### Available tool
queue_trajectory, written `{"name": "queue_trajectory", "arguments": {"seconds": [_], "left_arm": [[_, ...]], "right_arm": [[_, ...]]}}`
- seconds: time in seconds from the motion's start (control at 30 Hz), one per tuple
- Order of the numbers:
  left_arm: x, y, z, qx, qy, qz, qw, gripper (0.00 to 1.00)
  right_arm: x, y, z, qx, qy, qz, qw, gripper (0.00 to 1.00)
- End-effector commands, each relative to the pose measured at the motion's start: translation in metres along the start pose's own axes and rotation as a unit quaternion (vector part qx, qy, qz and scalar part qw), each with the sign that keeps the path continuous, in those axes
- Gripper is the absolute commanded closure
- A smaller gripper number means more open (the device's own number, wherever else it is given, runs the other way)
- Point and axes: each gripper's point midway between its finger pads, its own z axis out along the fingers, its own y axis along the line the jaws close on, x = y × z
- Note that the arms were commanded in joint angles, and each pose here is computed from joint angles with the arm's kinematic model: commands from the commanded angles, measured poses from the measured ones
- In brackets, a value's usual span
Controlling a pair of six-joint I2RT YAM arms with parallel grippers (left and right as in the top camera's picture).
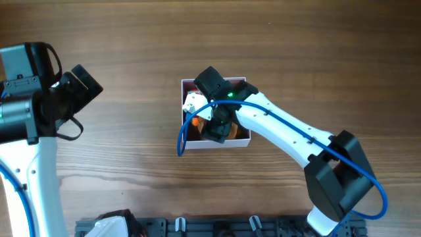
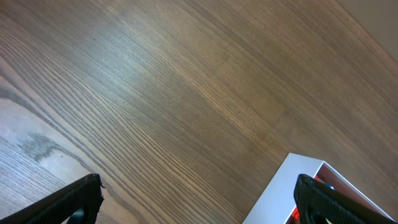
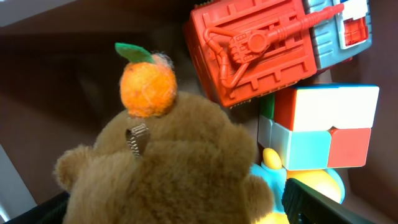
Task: Pack container
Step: 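Lower the bear into the box with the right gripper, then open the right gripper and lift it out of the box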
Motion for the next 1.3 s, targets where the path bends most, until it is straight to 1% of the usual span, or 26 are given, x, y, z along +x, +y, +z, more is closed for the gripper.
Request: {"name": "queue_trajectory", "arguments": {"seconds": [0.0,0.03,0.07,0.1,0.17,0.2,0.3,0.33,0.4,0.43,0.47,0.5,0.53,0.57,0.73,0.9,1.0,1.2,1.27], "left_arm": [[-0.005,0.002,-0.006,-0.001,-0.012,0.004,1.0,0.0],[-0.005,0.002,-0.006,-0.001,-0.012,0.004,1.0,0.0],[-0.005,0.002,-0.006,-0.001,-0.012,0.004,1.0,0.0],[-0.005,0.002,-0.006,-0.001,-0.012,0.004,1.0,0.0],[-0.005,0.002,-0.006,-0.001,-0.012,0.004,1.0,0.0],[-0.005,0.002,-0.006,-0.001,-0.012,0.004,1.0,0.0],[-0.005,0.002,-0.006,-0.001,-0.012,0.004,1.0,0.0],[-0.005,0.002,-0.006,-0.001,-0.012,0.004,1.0,0.0],[-0.005,0.002,-0.006,-0.001,-0.012,0.004,1.0,0.0],[-0.005,0.002,-0.006,-0.001,-0.012,0.004,1.0,0.0],[-0.004,0.002,-0.006,-0.001,-0.012,0.004,1.0,0.0],[-0.004,0.002,-0.006,-0.001,-0.012,0.004,1.0,0.0],[-0.004,0.002,-0.006,-0.001,-0.012,0.004,1.0,0.0],[-0.004,0.002,-0.006,-0.001,-0.012,0.004,1.0,0.0],[-0.004,0.002,-0.006,-0.001,-0.011,0.004,1.0,0.0],[-0.004,0.002,-0.006,-0.001,-0.012,0.004,1.0,0.0],[-0.005,0.002,-0.006,-0.001,-0.012,0.004,1.0,0.0],[-0.005,0.002,-0.006,-0.001,-0.012,0.004,1.0,0.0],[-0.005,0.002,-0.006,-0.001,-0.012,0.004,1.0,0.0]], "right_arm": [[-0.016,-0.007,-0.023,0.029,-0.028,-0.008,0.999,0.09],[-0.024,-0.007,-0.038,0.037,-0.048,-0.013,0.998,0.08],[-0.037,-0.005,-0.065,0.044,-0.088,-0.029,0.995,0.05],[-0.044,-0.002,-0.081,0.043,-0.114,-0.037,0.992,0.04],[-0.052,0.001,-0.104,0.044,-0.148,-0.041,0.987,0.03],[-0.056,0.002,-0.124,0.052,-0.172,-0.044,0.983,0.03],[-0.053,0.003,-0.155,0.072,-0.198,-0.041,0.977,0.02],[-0.051,0.004,-0.159,0.074,-0.197,-0.04,0.977,0.04],[-0.044,0.008,-0.158,0.067,-0.186,-0.039,0.98,0.18],[-0.041,0.01,-0.154,0.061,-0.178,-0.035,0.981,0.37],[-0.037,0.012,-0.148,0.052,-0.167,-0.024,0.984,0.62],[-0.034,0.014,-0.14,0.04,-0.157,-0.01,0.987,0.8],[-0.031,0.016,-0.132,0.031,-0.146,0.003,0.989,0.89],[-0.028,0.018,-0.124,0.024,-0.135,0.009,0.99,0.96],[-0.022,0.034,-0.082,-0.045,-0.087,0.025,0.995,0.96],[-0.013,0.038,-0.042,-0.076,-0.039,0.04,0.995,0.96],[0.004,0.043,-0.006,-0.102,0.019,0.052,0.993,0.96],[0.044,0.034,0.052,-0.098,0.122,0.121,0.98,0.96],[0.049,0.033,0.06,-0.099,0.134,0.131,0.977,0.96]]}}
